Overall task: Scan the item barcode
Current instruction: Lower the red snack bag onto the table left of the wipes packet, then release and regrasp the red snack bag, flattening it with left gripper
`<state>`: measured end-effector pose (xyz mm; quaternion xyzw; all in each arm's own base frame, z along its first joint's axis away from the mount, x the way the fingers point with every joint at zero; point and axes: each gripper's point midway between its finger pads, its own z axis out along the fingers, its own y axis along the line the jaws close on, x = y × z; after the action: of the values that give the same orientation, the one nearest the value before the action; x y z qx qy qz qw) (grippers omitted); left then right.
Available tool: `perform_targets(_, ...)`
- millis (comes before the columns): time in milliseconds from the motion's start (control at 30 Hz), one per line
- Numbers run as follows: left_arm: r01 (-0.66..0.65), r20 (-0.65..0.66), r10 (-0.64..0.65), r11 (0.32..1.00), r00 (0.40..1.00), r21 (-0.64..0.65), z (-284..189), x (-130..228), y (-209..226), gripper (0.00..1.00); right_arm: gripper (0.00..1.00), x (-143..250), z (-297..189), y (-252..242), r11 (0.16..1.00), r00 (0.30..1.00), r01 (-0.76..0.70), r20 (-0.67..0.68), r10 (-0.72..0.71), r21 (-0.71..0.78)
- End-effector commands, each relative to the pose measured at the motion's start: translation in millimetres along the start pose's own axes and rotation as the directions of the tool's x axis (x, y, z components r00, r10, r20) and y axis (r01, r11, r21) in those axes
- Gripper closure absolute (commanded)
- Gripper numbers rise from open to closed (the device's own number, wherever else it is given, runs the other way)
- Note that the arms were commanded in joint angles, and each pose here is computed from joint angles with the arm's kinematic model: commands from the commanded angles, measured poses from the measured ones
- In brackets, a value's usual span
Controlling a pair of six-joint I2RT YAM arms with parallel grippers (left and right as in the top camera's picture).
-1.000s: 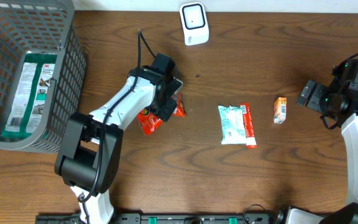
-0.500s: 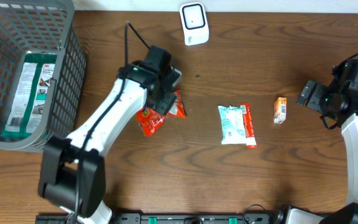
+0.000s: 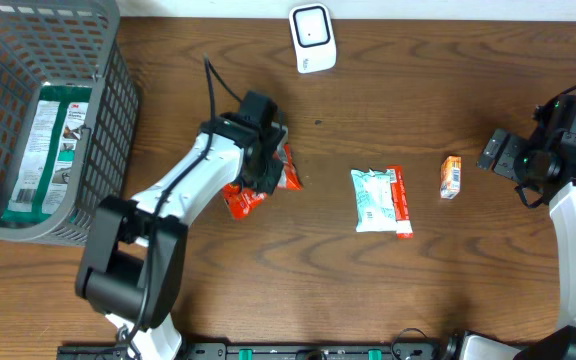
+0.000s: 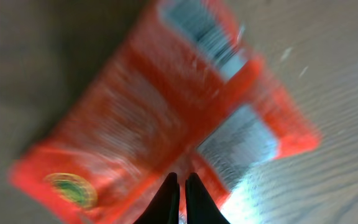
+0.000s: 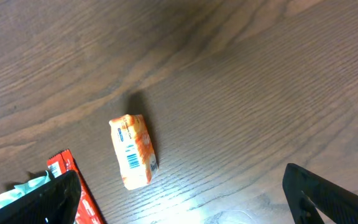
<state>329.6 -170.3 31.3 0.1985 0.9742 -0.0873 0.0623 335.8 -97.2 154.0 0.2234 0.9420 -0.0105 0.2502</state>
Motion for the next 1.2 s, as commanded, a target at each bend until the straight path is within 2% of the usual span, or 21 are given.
perform_targets(0,0.036,-0.088,-0.032,0.998,0.996,0.045,20,25,-6,0.93,0.01,-4,-3,-1,1.0,1.0,-0.017,0.011,0.017,0.002)
perform_targets(133,0.044,-0.142,-0.04,0.999,0.989,0.028,49,49,1,0.93,0.01,-4,-3,-1,1.0,1.0,-0.017,0.011,0.017,0.002)
perform_targets(267,0.038,-0.148,-0.042,0.999,0.988,-0.029,41,51,10,0.93,0.01,-4,-3,-1,1.0,1.0,-0.017,0.011,0.017,0.002)
perform_targets(400,0.031,-0.042,-0.032,0.999,0.999,-0.041,6,24,7,0.93,0.01,-4,-3,-1,1.0,1.0,-0.017,0.011,0.017,0.002)
perform_targets(533,0.133,0.151,-0.135,0.991,0.979,0.021,-37,-13,-6,0.93,0.01,-4,-3,-1,1.0,1.0,-0.017,0.011,0.017,0.002)
perform_targets(600,0.179,0.205,-0.19,0.981,0.96,0.073,-47,-25,-14,0.93,0.01,-4,-3,-1,1.0,1.0,-0.017,0.011,0.017,0.002)
perform_targets(700,0.176,0.238,-0.193,0.98,0.952,0.092,-47,-34,-23,0.92,0.01,-4,-3,-1,1.0,1.0,-0.017,0.011,0.017,0.002)
perform_targets(1033,0.172,0.06,-0.175,0.983,0.983,0.06,24,-10,-38,0.92,0.01,-4,-3,-1,1.0,1.0,-0.017,0.011,0.017,0.002)
perform_targets(1167,0.179,0.026,-0.181,0.983,0.983,0.051,34,-3,-36,0.92,0.01,-4,-3,-1,1.0,1.0,-0.017,0.011,0.017,0.002)
